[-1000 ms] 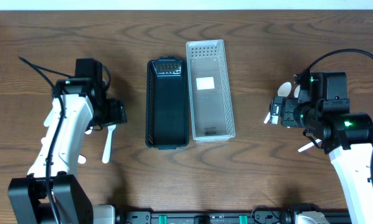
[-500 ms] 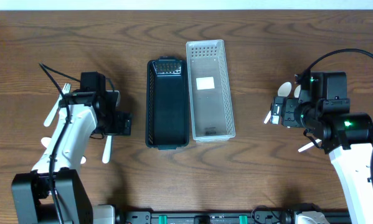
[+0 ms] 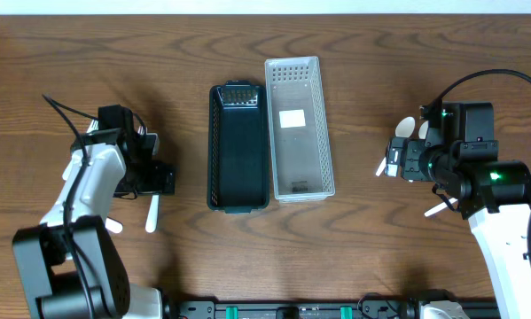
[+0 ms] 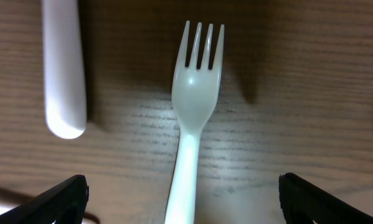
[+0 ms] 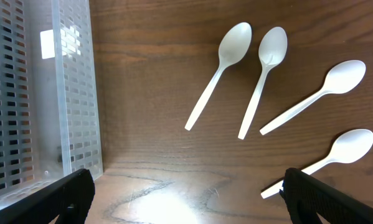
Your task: Pack container
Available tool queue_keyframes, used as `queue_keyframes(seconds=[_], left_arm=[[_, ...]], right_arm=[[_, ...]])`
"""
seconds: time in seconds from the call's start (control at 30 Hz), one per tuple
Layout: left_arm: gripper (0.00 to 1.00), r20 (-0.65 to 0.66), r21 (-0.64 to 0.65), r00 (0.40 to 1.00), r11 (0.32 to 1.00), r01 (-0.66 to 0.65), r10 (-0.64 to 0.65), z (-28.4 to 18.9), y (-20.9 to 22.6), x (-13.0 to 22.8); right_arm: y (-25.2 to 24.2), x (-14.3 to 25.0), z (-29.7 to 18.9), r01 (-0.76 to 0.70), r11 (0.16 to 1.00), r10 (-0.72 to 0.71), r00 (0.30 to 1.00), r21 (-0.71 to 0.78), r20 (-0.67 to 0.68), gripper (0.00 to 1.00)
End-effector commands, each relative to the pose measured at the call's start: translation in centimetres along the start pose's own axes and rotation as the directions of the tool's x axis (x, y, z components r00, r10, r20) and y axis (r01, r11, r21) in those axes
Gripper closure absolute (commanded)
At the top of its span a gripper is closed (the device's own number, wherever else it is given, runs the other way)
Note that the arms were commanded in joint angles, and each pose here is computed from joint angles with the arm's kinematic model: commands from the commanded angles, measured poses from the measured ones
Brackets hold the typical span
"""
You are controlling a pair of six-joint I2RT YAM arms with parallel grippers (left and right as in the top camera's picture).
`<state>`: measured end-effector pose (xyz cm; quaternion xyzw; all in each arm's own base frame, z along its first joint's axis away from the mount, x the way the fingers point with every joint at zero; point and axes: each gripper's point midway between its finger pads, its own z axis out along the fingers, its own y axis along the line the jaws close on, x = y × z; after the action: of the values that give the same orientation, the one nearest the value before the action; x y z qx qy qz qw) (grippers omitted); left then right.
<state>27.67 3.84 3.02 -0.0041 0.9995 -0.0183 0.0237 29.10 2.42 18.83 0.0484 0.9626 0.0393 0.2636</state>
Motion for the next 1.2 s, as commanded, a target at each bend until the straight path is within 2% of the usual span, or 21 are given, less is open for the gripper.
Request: queue_keyframes(seconds=[0.0,0.33,0.53,0.87,1.17], left_arm=[[0.08,-0.031,0.018,0.999,1.000,-0.025,0.026,1.1,-0.2,0.3],[0.08,-0.093,0.043,0.995,0.999,-0.022,0.026,3.1,-0.5,0.8],[0.08,-0.088,0.044,0.995,0.999,-0.032,0.036,3.4,-0.7,0.6],[0.12,-0.100,0.057,0.992,0.996,-0.065,0.070,4.5,-1.1,0.5],[0.17,-0.129,-0.018,0.990,0.998,-0.062,0.059,4.6,0.1,1.1]], right_arm=[[-0.2,-0.7,-0.5,-0.018,1.000,0.018,1.000,0.006,0.022,0.01],[-0.2,-0.7,-0.5,-0.019,1.000,0.019,1.000,0.006,0.021,0.01],[-0.2,-0.7,-0.5,-0.018,1.000,0.018,1.000,0.007,0.020,0.01],[-0.2,-0.6,-0.5,0.012,1.000,-0.013,1.000,0.007,0.019,0.01],[-0.2,-0.5,-0.5,0.012,1.000,-0.012,1.000,0.008,0.012,0.01]])
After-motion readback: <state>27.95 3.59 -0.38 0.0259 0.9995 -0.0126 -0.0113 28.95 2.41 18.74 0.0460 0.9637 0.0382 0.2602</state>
